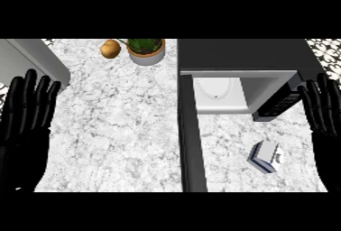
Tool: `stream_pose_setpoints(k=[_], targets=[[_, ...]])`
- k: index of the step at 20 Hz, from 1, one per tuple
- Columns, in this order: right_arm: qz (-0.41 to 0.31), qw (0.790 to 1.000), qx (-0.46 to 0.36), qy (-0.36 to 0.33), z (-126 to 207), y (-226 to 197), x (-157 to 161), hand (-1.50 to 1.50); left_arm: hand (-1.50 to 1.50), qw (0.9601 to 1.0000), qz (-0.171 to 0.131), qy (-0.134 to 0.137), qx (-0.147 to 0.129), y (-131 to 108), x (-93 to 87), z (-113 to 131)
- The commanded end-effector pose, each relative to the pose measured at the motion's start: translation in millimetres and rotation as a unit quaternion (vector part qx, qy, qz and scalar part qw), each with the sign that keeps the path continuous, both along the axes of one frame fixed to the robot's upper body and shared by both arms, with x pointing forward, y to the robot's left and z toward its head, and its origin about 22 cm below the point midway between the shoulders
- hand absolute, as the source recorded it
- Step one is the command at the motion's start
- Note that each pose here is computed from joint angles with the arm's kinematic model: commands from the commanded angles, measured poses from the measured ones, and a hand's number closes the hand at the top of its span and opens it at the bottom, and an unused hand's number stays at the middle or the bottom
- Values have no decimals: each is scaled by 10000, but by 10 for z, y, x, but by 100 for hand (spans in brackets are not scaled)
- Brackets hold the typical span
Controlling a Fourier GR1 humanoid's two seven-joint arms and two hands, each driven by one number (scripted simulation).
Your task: Pick up the milk, place it into the microwave and close the microwave
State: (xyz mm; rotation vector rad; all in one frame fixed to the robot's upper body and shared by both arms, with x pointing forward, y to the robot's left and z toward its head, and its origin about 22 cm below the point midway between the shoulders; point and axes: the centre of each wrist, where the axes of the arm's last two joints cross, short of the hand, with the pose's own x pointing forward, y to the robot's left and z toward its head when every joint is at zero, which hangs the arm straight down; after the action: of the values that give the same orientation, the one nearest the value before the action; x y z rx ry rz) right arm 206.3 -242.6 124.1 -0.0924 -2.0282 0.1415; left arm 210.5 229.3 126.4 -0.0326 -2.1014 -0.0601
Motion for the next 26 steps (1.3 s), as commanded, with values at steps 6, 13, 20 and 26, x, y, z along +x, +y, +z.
stream_pose_setpoints(k=[6, 13, 20, 26], targets=[[-1692, 9839, 410, -401, 22, 260, -96, -150, -150, 9980, 330, 50, 543, -28, -172, 45], [-330, 9926, 1153, 190, -97, 890, -368, -150, -150, 9960, 205, 751, -449, -132, -515, -90], [-1070, 9891, 1016, -6, -49, 860, -364, -150, -150, 9970, 148, 639, -415, 179, -712, -73], [-1566, 9844, 780, 186, -265, 685, -302, -150, -150, 9968, 136, 714, -334, 196, -1005, -220]])
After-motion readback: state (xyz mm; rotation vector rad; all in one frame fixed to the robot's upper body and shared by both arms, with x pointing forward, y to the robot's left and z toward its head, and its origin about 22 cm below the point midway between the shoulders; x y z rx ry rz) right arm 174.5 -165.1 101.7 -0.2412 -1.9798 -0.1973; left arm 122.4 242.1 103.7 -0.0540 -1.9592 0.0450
